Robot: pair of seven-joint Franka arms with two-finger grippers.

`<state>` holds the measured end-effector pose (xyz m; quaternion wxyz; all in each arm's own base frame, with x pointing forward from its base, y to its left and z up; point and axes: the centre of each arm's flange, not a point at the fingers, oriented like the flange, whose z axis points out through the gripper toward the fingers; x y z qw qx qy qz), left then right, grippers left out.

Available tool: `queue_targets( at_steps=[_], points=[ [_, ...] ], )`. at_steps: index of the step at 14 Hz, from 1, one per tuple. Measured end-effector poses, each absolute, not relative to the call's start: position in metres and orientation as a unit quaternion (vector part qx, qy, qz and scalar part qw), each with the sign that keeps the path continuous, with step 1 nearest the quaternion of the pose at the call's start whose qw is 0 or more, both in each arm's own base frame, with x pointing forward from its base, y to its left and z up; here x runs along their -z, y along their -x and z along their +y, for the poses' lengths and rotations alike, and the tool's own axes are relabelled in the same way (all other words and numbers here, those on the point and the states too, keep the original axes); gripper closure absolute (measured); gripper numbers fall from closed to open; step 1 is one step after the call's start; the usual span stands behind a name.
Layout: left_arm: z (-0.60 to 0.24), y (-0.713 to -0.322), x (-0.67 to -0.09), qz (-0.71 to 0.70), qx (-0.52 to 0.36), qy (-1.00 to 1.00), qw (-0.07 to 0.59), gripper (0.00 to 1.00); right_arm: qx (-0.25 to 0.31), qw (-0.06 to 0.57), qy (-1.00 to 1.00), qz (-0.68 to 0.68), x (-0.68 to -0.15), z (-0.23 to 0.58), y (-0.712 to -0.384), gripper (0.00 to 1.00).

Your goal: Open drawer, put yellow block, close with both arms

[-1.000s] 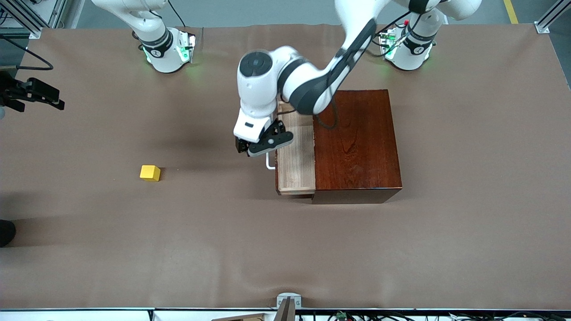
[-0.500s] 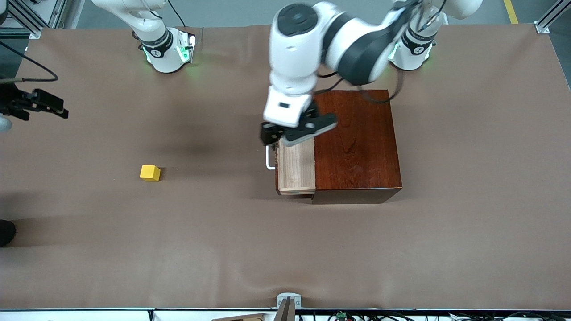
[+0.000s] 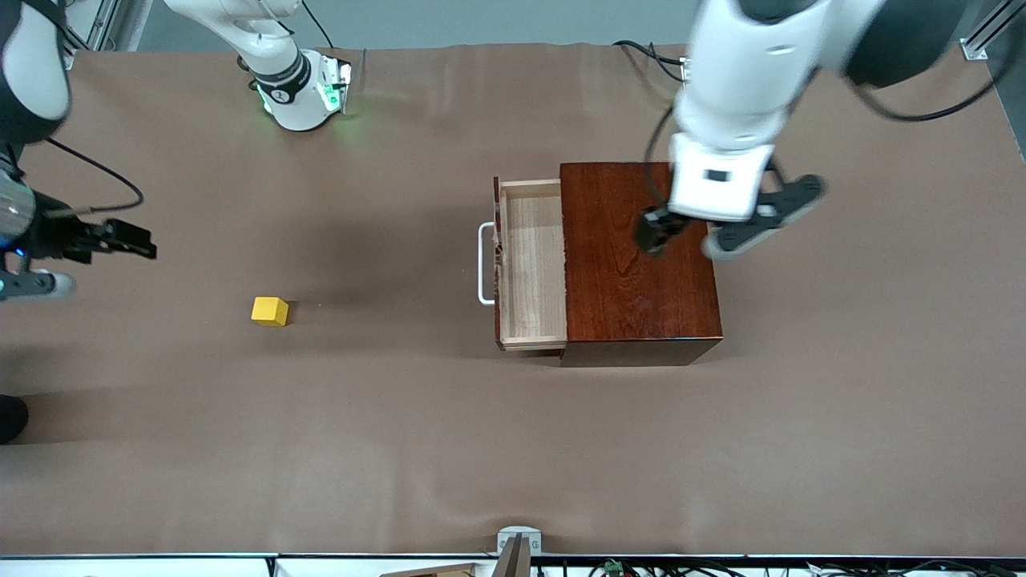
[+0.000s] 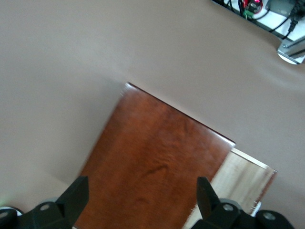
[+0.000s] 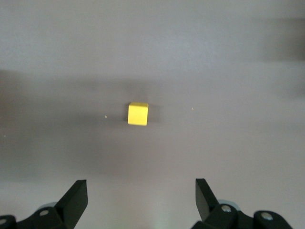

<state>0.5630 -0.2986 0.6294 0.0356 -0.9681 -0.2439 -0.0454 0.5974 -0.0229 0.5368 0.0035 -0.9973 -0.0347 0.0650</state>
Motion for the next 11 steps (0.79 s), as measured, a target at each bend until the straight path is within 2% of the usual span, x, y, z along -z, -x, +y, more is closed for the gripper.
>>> queue_targets(
  at_steps=[4, 11],
  points=[
    [-0.203, -0.57, -0.668, -0.191, 0.037, 0.98, 0.04, 0.0, -0.059, 0.002, 0.998, -0.033, -0.49, -0.021, -0.612, 0.0],
    [-0.085, -0.56, -0.697, -0.122, 0.034, 0.991, 0.034, 0.0, -0.065, 0.01, 0.998, -0.018, -0.409, -0.024, -0.635, 0.0]
  ],
)
